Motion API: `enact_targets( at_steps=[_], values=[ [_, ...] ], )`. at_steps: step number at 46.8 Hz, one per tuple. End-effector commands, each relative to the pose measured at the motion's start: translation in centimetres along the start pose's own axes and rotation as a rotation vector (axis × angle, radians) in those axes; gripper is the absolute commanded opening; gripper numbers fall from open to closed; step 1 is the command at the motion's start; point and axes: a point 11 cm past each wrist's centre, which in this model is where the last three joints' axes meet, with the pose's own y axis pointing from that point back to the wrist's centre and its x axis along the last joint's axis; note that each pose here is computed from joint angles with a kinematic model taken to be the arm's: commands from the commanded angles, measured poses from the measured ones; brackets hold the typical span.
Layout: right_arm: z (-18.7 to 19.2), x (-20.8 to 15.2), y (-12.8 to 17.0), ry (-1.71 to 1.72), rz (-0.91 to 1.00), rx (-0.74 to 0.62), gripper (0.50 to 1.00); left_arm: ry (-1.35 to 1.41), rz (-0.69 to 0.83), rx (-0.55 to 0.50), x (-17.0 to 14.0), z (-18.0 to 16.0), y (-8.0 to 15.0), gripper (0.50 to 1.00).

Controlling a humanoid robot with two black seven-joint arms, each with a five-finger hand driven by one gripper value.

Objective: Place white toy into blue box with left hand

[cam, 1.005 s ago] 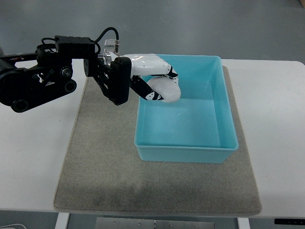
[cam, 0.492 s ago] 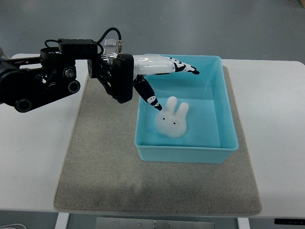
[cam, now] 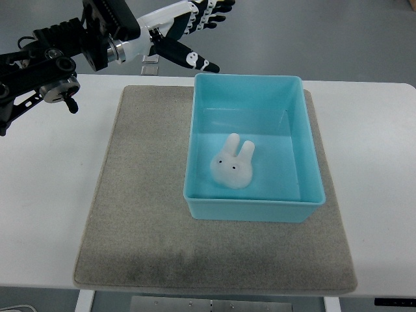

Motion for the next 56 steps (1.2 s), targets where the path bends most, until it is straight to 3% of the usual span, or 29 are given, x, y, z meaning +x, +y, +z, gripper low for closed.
enact_targets(
  at_steps=[1, 12, 18, 37, 56],
  values=[
    [0.0, 0.0, 0.0, 0.0, 0.0, 0.0, 0.936, 0.118, 0.025, 0.003, 1.7, -0.7, 0.9, 0.999],
    [0.0, 0.0, 0.0, 0.0, 0.0, 0.0, 0.936, 0.358, 0.146, 0.046, 7.0, -3.4, 3.9, 0.999],
    [0.0, 0.0, 0.0, 0.0, 0.0, 0.0, 0.936, 0.495, 0.188, 0.087, 8.2, -5.4, 5.5, 0.999],
    [0.0, 0.0, 0.0, 0.0, 0.0, 0.0, 0.936, 0.851, 0.283, 0.042, 7.1, -10.5, 9.2, 0.999],
    [0.0, 0.0, 0.0, 0.0, 0.0, 0.0, 0.936, 0.927, 0.304, 0.062, 6.1, -12.9, 11.1, 0.999]
  ],
)
